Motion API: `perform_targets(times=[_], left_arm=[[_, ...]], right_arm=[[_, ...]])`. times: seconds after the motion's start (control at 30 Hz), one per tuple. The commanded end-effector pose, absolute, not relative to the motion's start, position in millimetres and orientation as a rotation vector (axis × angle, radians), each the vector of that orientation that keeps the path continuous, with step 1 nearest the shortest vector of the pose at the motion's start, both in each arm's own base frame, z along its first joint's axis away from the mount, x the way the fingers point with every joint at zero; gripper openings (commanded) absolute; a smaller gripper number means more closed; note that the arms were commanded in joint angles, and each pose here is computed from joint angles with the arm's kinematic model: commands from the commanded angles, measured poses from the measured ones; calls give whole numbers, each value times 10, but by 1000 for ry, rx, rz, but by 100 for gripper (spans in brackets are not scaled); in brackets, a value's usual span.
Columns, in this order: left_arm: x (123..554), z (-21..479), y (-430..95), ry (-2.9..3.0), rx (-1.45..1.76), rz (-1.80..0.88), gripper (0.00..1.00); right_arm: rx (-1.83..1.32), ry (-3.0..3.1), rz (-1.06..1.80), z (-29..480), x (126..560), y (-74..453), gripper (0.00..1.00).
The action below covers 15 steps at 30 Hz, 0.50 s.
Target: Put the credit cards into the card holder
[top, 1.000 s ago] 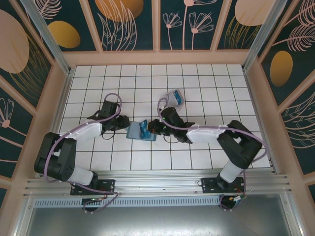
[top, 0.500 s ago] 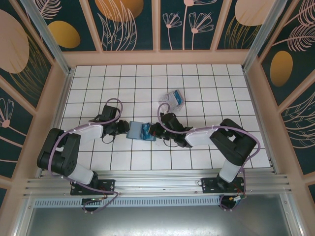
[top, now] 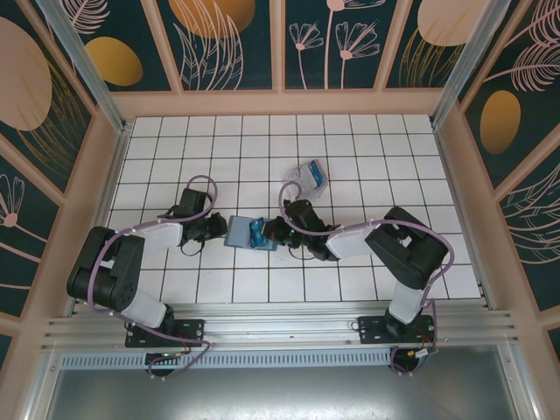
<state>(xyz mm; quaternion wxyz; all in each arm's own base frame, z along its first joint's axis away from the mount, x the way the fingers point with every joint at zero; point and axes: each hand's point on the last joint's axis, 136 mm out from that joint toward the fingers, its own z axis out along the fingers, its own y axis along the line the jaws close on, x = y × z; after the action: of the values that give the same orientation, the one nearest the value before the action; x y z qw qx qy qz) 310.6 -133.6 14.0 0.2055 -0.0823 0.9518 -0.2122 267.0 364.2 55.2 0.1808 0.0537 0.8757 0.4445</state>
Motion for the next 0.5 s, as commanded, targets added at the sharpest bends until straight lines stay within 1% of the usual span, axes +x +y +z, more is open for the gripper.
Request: perform_targets(times=[0.0,0.27,0.47], left_arm=[[2898,55,-1468,2708,-199,-703,18],[2803,53,-1536,2702,-220,-791,16],[2747,29,-1541,2708,-230,-811,16]], right_arm=[[164,2434,1324,641,2732,3729,2],[253,2425,1335,606,2770,3606,2],[264,2433,1363,563,2779,3642,2]])
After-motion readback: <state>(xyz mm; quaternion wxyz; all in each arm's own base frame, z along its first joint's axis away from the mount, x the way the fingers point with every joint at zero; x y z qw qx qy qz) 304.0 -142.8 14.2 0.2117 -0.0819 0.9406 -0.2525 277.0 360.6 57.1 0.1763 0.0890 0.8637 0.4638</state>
